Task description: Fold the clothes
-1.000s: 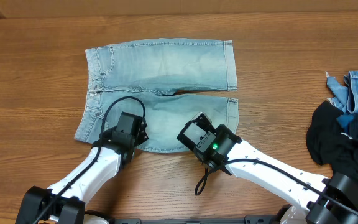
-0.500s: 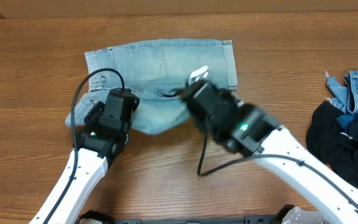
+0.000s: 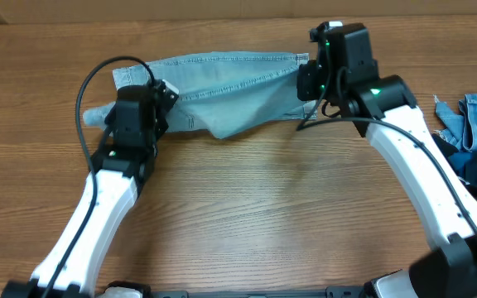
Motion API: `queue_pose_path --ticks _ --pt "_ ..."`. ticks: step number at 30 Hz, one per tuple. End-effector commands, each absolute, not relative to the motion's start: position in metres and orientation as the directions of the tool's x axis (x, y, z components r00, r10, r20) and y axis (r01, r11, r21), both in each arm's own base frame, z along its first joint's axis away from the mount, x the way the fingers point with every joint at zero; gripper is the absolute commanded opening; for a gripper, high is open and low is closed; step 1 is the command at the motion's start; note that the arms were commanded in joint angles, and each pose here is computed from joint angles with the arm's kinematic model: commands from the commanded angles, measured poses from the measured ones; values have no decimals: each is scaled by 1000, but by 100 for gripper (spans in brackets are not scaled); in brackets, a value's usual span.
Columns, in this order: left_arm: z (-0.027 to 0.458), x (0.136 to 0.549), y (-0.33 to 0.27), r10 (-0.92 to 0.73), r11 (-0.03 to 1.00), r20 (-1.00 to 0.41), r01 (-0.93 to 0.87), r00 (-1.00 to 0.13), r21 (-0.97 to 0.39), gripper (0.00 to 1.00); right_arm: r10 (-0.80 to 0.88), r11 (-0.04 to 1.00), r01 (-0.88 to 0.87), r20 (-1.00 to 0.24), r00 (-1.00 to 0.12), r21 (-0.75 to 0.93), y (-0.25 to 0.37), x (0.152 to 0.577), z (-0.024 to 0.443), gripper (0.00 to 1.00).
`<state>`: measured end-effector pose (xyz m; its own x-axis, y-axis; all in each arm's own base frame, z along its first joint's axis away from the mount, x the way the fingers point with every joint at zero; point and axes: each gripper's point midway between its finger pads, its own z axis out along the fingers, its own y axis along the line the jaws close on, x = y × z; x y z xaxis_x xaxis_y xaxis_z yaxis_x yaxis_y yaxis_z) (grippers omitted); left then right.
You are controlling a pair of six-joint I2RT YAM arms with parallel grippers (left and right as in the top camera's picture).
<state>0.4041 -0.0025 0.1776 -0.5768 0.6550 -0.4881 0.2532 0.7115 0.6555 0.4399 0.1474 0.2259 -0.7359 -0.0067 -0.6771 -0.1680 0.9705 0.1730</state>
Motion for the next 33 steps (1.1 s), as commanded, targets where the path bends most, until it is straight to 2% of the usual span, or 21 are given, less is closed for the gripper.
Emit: queue_pose_path --ticks 1,6,11,16,20,21,22,23,24,25,26,27,28,29,33 --pt "158 437 -1 661 704 -488 246 -570 666 4 8 977 -142 -691 -722 159 144 468 211 4" --pt "133 494 0 658 713 -495 256 -568 653 4 31 989 -92 -760 -650 119 141 516 188 4" --pt "154 549 -8 633 752 -589 217 -502 623 4 79 988 -65 -820 -568 140 128 551 186 4" --pt "143 577 -11 633 752 -589 217 -503 622 4 79 990 -49 -802 -592 134 125 565 148 4" --pt "145 585 -2 587 785 -624 172 -516 596 4 86 992 -26 -816 -571 123 119 573 145 4" --pt "147 586 8 563 798 -636 146 -527 585 4 90 992 -25 -824 -559 126 118 575 148 5" --pt "146 585 14 557 800 -633 140 -538 584 5 94 991 -24 -830 -549 128 117 577 150 18" --pt "146 583 21 552 795 -618 130 -560 592 9 98 992 -18 -834 -543 127 114 578 152 59" --pt "149 580 33 542 781 -596 93 -593 617 24 105 993 14 -837 -537 115 103 580 152 77" --pt "161 580 48 523 755 -583 20 -622 655 42 112 993 28 -834 -540 115 95 581 151 83" --pt "171 579 56 510 738 -580 -24 -635 675 49 116 993 42 -825 -553 112 87 579 148 88" --pt "185 580 60 503 727 -581 -51 -640 685 65 117 993 51 -814 -569 107 82 577 145 90" --pt "193 581 59 498 735 -588 -50 -637 676 90 117 993 58 -802 -585 102 79 574 142 90" --pt "199 583 56 491 749 -599 -44 -633 661 100 115 993 60 -793 -599 98 78 570 140 90" --pt "203 570 54 363 826 -619 -67 -696 559 100 108 994 49 -763 -638 100 79 556 145 92"
